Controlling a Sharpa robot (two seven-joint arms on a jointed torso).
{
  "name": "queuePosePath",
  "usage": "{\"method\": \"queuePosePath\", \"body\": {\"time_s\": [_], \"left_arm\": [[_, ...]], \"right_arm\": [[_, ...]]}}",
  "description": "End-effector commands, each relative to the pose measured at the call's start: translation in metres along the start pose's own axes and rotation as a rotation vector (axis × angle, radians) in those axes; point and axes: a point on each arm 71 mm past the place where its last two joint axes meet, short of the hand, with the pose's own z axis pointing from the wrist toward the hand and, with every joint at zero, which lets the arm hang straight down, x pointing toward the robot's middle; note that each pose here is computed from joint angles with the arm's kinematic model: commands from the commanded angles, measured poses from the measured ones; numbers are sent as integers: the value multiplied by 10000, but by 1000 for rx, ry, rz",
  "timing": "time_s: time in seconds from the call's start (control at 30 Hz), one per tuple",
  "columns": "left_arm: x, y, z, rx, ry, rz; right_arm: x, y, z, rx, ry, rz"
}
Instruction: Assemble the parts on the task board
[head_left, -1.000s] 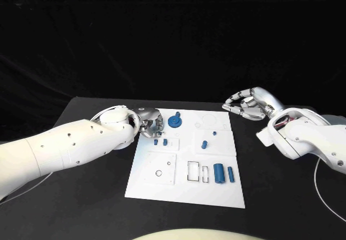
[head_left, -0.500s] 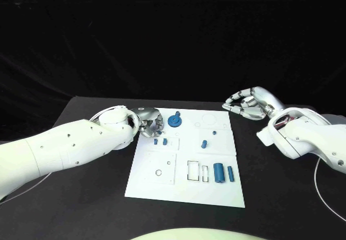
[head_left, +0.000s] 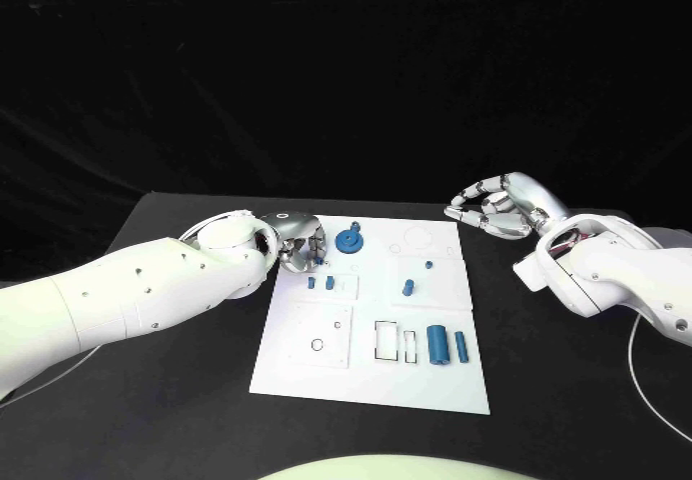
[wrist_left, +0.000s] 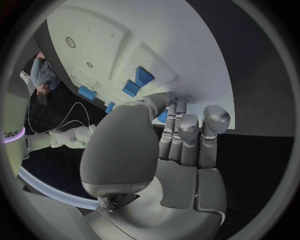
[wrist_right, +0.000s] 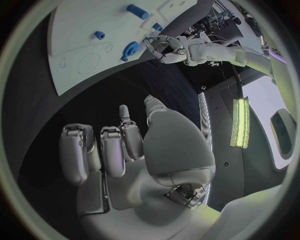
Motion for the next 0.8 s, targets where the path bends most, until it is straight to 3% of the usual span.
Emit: {"method": "queuePosePath", "body": {"time_s": [0.03, 0.8], "left_arm": [[174, -8, -13, 14, 62, 6], [177, -5, -12, 34, 33, -35]], "right_arm": [[11, 8, -3, -8, 10, -8], [9, 8, -7, -8, 9, -8]]}}
